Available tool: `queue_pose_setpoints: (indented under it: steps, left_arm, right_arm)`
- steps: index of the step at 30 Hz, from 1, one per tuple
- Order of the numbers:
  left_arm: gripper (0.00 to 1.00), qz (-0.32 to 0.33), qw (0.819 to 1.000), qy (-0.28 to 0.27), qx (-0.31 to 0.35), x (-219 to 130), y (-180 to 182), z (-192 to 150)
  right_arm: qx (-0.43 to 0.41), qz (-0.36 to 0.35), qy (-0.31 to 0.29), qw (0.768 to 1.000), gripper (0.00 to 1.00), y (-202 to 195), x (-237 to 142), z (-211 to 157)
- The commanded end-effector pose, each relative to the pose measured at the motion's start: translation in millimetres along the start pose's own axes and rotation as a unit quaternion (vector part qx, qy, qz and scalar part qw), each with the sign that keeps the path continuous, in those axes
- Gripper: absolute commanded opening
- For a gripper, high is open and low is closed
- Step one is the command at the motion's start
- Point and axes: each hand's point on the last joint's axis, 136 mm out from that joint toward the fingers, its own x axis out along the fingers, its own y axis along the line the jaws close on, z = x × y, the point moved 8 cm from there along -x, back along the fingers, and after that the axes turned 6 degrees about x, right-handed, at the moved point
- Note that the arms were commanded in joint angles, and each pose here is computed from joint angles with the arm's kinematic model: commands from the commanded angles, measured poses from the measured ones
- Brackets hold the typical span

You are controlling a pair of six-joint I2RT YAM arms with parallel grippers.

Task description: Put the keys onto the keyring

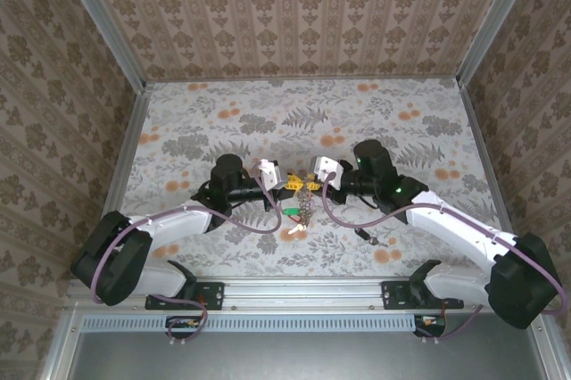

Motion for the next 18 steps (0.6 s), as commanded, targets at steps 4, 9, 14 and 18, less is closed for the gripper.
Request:
queue_pose_setpoints:
  steps: [4,9,14,18]
  left_arm:
    - [0.0,-0.017,0.999,-0.032,0.016,2.2,3.8,19.7]
    - [0.0,-0.017,0.999,-0.034,0.017,1.7,3.5,20.5]
    - [0.0,-0.017,0.999,-0.035,0.018,1.2,3.8,21.5]
    - [0.0,-0.017,0.999,-0.024,0.017,1.1,4.2,19.7]
  right_arm:
    - [-0.015,0.023,-0.007,1.0,0.2,-1.6,3.4,5.9]
    - [-0.013,0.023,-0.004,1.0,0.13,-3.0,4.2,3.4]
    - [-0.007,0.029,0.002,1.0,0.04,-2.6,3.2,0.2]
    - [-0.005,0.041,-0.003,0.999,0.0,-1.0,0.4,4.5]
